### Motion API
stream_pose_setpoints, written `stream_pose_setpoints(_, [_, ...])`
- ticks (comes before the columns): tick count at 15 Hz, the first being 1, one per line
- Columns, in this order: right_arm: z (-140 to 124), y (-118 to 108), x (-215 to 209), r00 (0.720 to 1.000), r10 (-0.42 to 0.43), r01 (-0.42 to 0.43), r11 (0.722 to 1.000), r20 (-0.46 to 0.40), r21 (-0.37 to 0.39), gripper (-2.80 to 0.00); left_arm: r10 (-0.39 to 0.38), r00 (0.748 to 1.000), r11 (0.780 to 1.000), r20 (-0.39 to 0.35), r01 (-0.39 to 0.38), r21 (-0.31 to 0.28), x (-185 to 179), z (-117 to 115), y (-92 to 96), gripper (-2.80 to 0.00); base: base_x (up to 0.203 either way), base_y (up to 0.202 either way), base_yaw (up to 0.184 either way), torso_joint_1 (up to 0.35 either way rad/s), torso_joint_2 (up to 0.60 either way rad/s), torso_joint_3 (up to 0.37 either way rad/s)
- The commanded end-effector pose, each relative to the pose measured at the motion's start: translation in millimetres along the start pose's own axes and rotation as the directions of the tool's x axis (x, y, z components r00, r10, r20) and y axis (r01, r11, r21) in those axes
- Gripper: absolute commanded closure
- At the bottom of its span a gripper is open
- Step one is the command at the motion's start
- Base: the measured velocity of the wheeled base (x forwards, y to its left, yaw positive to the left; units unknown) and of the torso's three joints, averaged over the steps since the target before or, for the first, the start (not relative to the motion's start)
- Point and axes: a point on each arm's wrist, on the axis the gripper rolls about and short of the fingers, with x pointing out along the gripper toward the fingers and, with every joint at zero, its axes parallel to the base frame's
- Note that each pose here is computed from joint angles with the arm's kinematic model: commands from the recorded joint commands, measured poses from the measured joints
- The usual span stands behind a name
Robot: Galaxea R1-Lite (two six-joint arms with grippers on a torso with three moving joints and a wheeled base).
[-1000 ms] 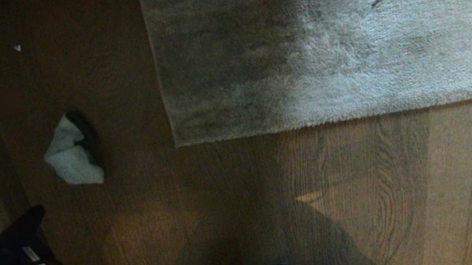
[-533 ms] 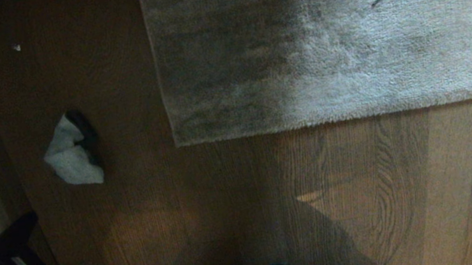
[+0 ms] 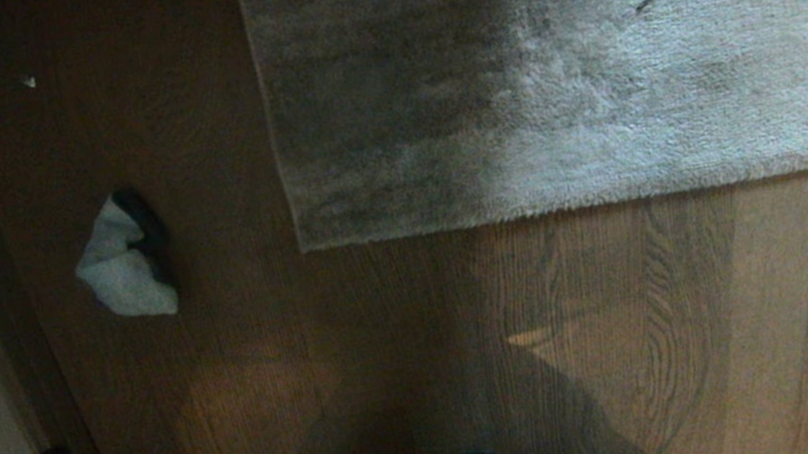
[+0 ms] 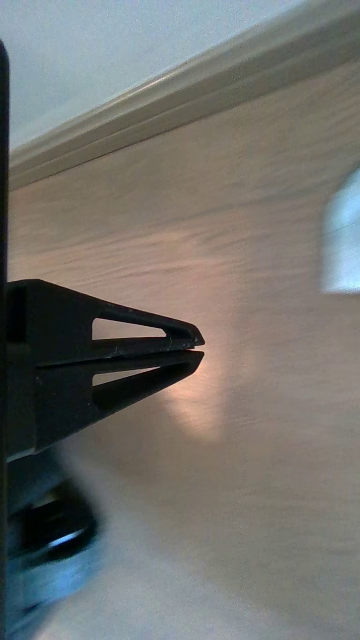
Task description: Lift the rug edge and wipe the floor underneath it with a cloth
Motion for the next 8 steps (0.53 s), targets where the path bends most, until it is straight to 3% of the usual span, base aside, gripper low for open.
stream_pose_setpoints(1, [0.0, 0.0, 0.1, 1.000, 0.000, 0.000, 1.000, -0.001, -0.001, 0.00, -0.030, 0.999, 1.000, -0.028, 0.030, 0.000, -20.8, -12.9, -3.5, 0.00, 0.000, 0.000, 0.000, 0.000, 0.00, 0.000])
stream_pose_setpoints(5, [0.0, 0.0, 0.1, 1.000, 0.000, 0.000, 1.000, -0.001, -0.001, 0.00, -0.063, 0.994, 0.998, -0.089, 0.060, -0.031, -43.3, -34.7, -5.4, 0.00, 0.000, 0.000, 0.000, 0.000, 0.00, 0.000])
stream_pose_setpoints(8, [0.0, 0.0, 0.1, 1.000, 0.000, 0.000, 1.000, -0.002, -0.001, 0.00, -0.044, 0.996, 0.998, -0.073, 0.040, -0.051, -56.2, -45.9, -5.0, 0.00, 0.000, 0.000, 0.000, 0.000, 0.00, 0.000])
